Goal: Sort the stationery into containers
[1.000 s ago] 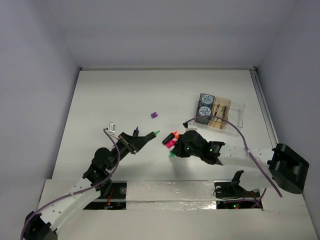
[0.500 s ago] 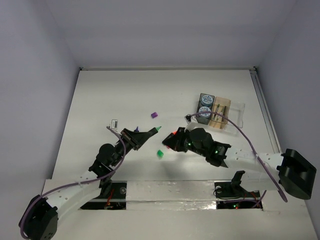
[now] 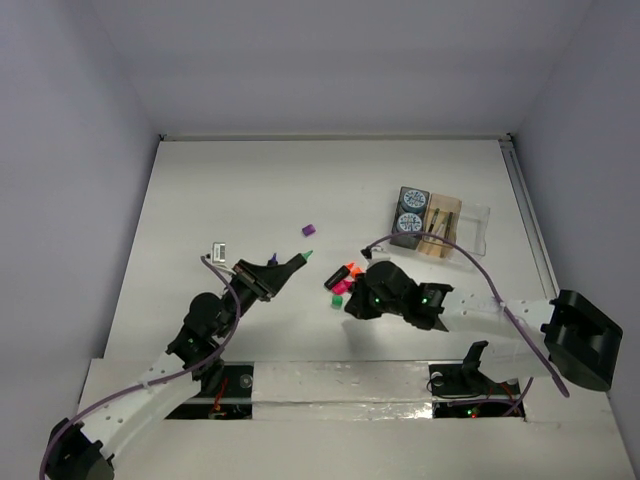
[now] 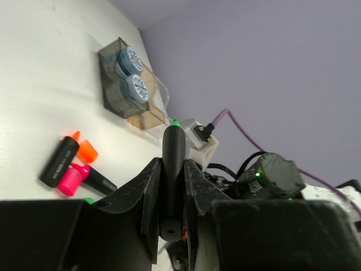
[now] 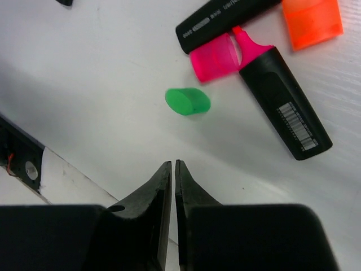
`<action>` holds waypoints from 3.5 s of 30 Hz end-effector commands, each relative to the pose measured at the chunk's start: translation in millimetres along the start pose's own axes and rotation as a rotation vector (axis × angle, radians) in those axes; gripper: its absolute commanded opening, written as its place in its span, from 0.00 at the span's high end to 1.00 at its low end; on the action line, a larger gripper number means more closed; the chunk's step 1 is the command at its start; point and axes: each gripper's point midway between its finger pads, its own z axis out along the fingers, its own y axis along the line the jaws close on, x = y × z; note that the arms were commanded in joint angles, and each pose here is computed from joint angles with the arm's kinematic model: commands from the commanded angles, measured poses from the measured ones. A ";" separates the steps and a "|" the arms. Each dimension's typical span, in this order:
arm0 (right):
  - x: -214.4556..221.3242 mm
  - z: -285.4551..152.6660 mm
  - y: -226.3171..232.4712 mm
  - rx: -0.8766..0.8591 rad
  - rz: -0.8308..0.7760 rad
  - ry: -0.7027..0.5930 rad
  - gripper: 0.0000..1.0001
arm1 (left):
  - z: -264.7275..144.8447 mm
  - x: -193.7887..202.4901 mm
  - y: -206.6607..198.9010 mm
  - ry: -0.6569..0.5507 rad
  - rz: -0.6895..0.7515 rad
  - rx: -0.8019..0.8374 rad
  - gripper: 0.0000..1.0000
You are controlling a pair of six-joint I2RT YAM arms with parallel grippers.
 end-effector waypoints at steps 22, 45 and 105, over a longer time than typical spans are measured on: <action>-20.9 9.1 21.9 -0.069 -0.576 0.070 0.36 | 5.1 -37.7 -42.2 -0.100 0.180 0.032 1.00; -19.6 47.5 27.4 -0.095 -0.731 0.117 0.46 | -0.9 -65.7 -66.9 -0.178 0.284 0.014 1.00; -36.1 67.5 27.6 -0.112 -0.705 0.078 0.58 | 4.2 -55.8 -58.9 -0.144 0.276 0.018 1.00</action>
